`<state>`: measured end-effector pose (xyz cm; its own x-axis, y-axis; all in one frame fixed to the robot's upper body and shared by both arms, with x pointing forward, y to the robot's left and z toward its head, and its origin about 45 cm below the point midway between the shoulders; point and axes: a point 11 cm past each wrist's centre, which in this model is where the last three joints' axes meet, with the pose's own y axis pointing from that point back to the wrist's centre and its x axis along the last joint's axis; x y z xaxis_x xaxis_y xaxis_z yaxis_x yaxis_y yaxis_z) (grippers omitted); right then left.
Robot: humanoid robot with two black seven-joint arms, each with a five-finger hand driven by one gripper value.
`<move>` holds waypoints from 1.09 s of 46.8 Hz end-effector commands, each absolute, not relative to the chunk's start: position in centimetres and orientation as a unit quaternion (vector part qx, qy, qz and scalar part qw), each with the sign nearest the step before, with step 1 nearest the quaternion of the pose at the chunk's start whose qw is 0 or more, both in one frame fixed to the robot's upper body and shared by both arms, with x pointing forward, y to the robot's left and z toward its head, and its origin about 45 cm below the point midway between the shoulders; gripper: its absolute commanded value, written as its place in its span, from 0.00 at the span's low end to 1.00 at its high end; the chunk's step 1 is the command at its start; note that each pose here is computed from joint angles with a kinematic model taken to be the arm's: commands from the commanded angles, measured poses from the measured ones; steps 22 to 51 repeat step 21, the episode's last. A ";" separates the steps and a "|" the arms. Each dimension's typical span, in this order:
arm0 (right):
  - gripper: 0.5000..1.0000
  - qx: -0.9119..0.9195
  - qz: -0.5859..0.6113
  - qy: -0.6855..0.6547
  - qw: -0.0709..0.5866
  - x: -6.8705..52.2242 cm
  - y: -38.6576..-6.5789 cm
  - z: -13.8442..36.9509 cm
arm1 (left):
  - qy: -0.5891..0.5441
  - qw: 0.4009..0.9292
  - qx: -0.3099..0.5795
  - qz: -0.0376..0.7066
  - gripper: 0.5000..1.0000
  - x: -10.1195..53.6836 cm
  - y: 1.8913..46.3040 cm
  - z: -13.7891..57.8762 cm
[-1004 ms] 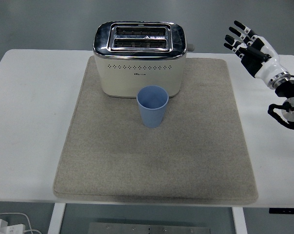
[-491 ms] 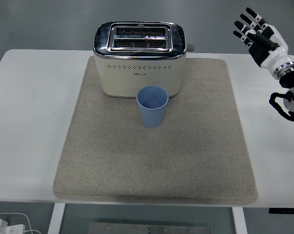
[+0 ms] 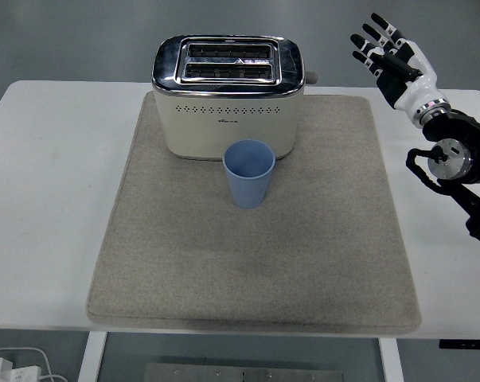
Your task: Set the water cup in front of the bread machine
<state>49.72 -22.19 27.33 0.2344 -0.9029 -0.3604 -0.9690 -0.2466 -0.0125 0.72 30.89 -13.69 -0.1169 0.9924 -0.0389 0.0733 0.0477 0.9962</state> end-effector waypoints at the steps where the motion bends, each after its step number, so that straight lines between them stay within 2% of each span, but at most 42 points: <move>1: 0.86 -0.771 0.143 0.610 0.113 49.9 -21.9 27.0 | 0.557 0.461 0.478 0.498 1.00 0.7 30.9 -13.7; 17: 0.86 -0.760 0.152 0.621 0.115 50.6 -19.0 26.3 | 0.558 0.460 0.481 0.496 1.00 0.4 31.0 -13.7; 51: 0.86 -0.758 0.154 0.623 0.120 50.7 -19.0 26.4 | 0.557 0.458 0.481 0.498 1.00 0.3 31.1 -13.7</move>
